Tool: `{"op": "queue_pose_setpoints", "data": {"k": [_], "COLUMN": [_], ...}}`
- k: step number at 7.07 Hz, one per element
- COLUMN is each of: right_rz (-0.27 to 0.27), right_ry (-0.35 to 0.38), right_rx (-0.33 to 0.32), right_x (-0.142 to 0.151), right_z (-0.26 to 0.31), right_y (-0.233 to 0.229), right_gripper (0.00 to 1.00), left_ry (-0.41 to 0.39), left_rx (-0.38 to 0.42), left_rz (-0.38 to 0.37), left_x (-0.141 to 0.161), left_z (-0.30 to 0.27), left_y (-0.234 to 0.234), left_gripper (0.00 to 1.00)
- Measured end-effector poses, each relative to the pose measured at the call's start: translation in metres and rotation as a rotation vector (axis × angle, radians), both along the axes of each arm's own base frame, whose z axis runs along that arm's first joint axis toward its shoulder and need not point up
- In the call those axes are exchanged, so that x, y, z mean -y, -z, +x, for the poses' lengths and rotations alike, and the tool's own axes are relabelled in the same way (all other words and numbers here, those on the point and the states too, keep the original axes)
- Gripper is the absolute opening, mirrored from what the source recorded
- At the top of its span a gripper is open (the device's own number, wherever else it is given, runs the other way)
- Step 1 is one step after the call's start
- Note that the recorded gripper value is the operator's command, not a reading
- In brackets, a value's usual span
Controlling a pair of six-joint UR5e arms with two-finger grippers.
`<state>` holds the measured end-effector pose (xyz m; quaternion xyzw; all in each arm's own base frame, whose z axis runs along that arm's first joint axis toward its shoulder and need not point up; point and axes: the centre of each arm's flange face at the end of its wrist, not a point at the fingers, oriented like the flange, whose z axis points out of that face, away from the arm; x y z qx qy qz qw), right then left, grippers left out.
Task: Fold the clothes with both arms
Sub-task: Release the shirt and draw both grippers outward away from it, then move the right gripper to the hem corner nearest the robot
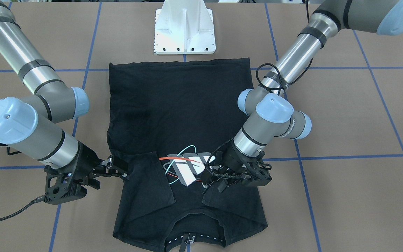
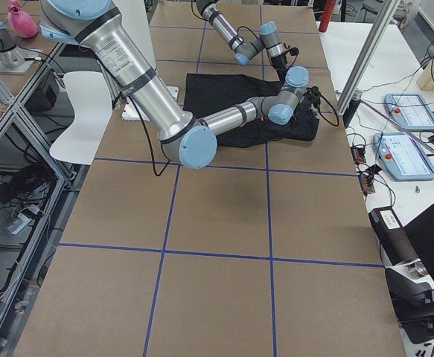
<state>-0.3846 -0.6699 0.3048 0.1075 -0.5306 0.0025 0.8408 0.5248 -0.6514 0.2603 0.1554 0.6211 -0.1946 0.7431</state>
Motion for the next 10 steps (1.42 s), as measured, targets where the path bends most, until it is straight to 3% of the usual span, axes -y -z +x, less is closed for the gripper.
{"op": "queue_pose_setpoints", "data": {"k": [3,6,10], "right_rz": [-0.016,-0.068,-0.264], "right_ry": [0.007,0.047,0.018], "right_rx": [0.008,0.038,0.083], "right_x": [-0.007,-0.063,-0.155], "right_z": [0.005,0.039,0.076], "right_y": [-0.006,-0.045,-0.078], "right_gripper": [1.0,1.0,1.0], "left_ry": [-0.101,-0.191,-0.218], "left_rx": [-0.035,-0.028,-0.008], "left_rz": [0.012,-0.041,-0.081], "left_x": [-0.012,-0.06,-0.178], "left_z": [-0.026,-0.127,-0.23], "left_y": [0.013,-0.037,-0.107], "left_gripper": [1.0,1.0,1.0]}}
